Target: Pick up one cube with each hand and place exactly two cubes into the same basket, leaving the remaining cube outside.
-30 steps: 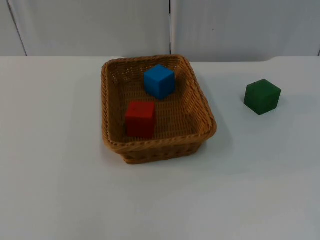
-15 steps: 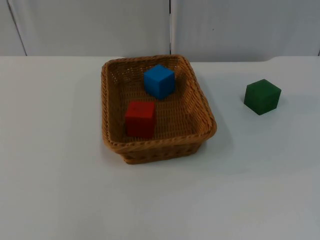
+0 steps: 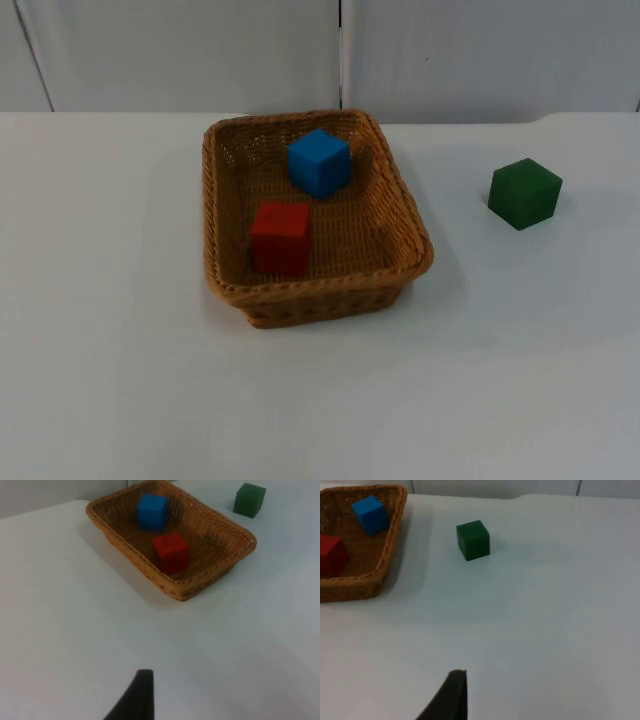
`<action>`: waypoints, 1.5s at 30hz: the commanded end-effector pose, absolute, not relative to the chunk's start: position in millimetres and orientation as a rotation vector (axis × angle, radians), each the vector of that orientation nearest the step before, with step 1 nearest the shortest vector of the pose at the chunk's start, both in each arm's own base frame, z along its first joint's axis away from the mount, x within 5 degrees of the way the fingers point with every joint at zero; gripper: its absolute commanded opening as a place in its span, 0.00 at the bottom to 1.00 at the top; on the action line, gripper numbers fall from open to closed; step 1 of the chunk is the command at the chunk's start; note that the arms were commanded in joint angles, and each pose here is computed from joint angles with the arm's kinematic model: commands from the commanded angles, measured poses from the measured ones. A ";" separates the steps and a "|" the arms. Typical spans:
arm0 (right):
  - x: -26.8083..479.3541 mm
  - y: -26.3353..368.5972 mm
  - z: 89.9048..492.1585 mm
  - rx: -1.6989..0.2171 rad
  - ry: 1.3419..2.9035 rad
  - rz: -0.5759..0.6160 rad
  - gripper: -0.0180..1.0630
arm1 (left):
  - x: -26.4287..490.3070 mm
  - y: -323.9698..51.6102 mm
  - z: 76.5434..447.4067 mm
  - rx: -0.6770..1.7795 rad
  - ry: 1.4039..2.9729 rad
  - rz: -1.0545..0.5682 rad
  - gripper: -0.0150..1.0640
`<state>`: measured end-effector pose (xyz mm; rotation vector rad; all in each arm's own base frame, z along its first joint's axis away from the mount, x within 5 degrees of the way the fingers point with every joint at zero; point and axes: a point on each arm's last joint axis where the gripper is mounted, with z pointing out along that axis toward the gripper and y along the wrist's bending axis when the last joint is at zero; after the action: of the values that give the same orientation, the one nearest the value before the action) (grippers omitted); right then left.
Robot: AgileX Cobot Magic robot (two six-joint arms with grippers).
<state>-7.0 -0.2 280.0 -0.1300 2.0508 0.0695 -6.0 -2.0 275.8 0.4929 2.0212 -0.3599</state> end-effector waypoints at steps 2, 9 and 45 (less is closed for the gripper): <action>-7.3 0.3 279.7 -0.072 2.047 0.038 0.99 | -6.2 -1.7 274.6 0.493 2.022 -0.357 0.99; -7.3 0.4 279.7 -0.058 2.048 0.029 0.99 | -6.2 -1.7 274.6 0.493 2.022 -0.357 0.99; -7.3 0.4 279.7 -0.058 2.048 0.029 0.99 | -5.4 -3.4 274.6 0.179 2.059 -0.170 0.99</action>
<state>-7.0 0.2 280.0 -0.0669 2.0533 0.0314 -5.2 -3.6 275.8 0.1991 2.0563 -0.1851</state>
